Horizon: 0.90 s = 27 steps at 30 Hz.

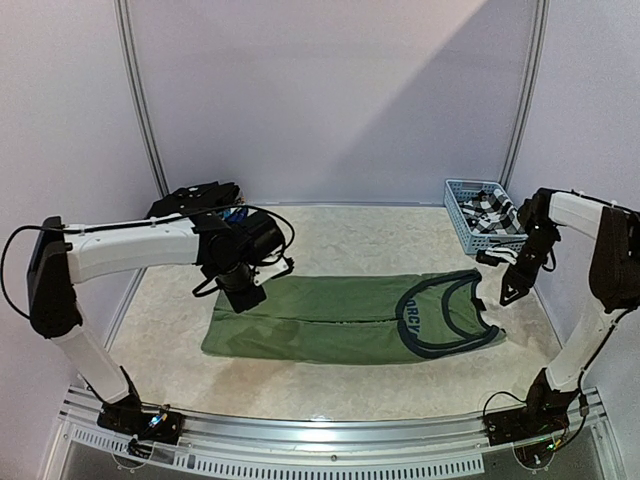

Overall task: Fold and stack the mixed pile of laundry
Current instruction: Rotate the rectangle-folded tank top at the center of the board.

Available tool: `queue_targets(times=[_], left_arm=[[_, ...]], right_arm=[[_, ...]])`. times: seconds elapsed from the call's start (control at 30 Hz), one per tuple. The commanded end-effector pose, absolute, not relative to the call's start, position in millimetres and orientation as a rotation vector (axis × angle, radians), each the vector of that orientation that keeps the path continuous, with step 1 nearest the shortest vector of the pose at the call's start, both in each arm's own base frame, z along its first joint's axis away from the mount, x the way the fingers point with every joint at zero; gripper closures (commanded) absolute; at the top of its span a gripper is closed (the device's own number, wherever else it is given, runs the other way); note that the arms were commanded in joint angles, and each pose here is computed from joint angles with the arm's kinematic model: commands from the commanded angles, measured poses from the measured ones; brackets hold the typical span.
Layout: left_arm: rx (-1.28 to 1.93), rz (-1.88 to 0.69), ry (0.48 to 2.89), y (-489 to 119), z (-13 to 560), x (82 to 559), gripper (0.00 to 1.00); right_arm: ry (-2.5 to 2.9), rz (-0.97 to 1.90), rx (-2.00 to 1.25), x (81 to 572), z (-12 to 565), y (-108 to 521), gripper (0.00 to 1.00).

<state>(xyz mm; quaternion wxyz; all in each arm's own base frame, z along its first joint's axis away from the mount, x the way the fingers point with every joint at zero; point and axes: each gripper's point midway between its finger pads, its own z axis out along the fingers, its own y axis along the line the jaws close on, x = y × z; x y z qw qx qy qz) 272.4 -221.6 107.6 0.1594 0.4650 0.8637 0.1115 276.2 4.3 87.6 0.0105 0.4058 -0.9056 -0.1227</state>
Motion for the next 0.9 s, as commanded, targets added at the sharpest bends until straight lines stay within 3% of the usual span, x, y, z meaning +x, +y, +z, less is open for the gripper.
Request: queue_targets(times=[0.0,0.37,0.87], left_arm=[[1.329,0.267,2.51,-241,89,275,0.75],[1.278,0.411,2.695,-209,33,257,0.78],[1.179,0.503,2.756,-170,24,265,0.8]], right_arm=[[-2.926,-0.321,1.222,313,73,23,0.6],[-2.806,-0.323,1.351,326,43,77,0.74],[-2.703,-0.08,1.315,362,-10,63,0.79]])
